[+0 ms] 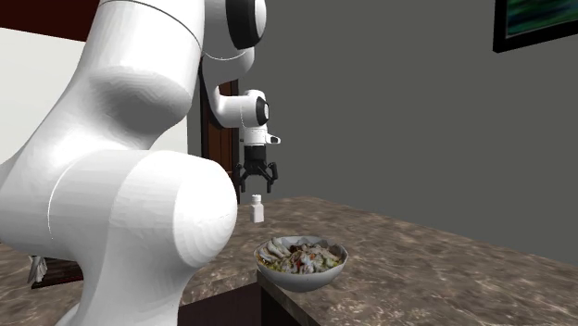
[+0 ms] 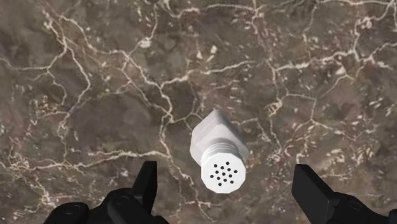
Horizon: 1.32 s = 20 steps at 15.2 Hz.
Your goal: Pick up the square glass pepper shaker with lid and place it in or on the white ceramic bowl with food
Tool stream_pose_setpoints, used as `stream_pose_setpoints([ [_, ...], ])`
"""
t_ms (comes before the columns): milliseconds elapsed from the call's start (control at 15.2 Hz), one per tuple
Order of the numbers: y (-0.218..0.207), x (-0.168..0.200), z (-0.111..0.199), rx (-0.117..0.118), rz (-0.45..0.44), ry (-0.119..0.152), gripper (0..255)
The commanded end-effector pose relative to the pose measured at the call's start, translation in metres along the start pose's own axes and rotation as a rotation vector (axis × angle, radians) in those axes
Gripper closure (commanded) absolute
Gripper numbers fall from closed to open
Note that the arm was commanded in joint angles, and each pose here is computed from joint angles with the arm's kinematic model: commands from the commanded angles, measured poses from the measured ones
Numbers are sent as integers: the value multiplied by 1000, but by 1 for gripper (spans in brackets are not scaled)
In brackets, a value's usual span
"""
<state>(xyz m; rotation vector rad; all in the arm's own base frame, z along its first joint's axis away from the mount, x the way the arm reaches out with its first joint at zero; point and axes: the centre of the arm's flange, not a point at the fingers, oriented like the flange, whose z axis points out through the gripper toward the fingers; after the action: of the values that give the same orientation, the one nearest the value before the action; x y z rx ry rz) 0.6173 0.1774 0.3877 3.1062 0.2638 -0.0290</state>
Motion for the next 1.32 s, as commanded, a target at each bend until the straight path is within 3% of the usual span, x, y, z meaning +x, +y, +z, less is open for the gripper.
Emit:
stream_pose_setpoints([
  [0, -1, 1, 11, 0, 0, 1, 0],
  [132, -1, 1, 25, 0, 0, 1, 0],
  [660, -1, 1, 25, 0, 0, 1, 0],
  [726, -1, 1, 25, 0, 0, 1, 255],
  [1254, -1, 1, 25, 0, 0, 1, 255],
])
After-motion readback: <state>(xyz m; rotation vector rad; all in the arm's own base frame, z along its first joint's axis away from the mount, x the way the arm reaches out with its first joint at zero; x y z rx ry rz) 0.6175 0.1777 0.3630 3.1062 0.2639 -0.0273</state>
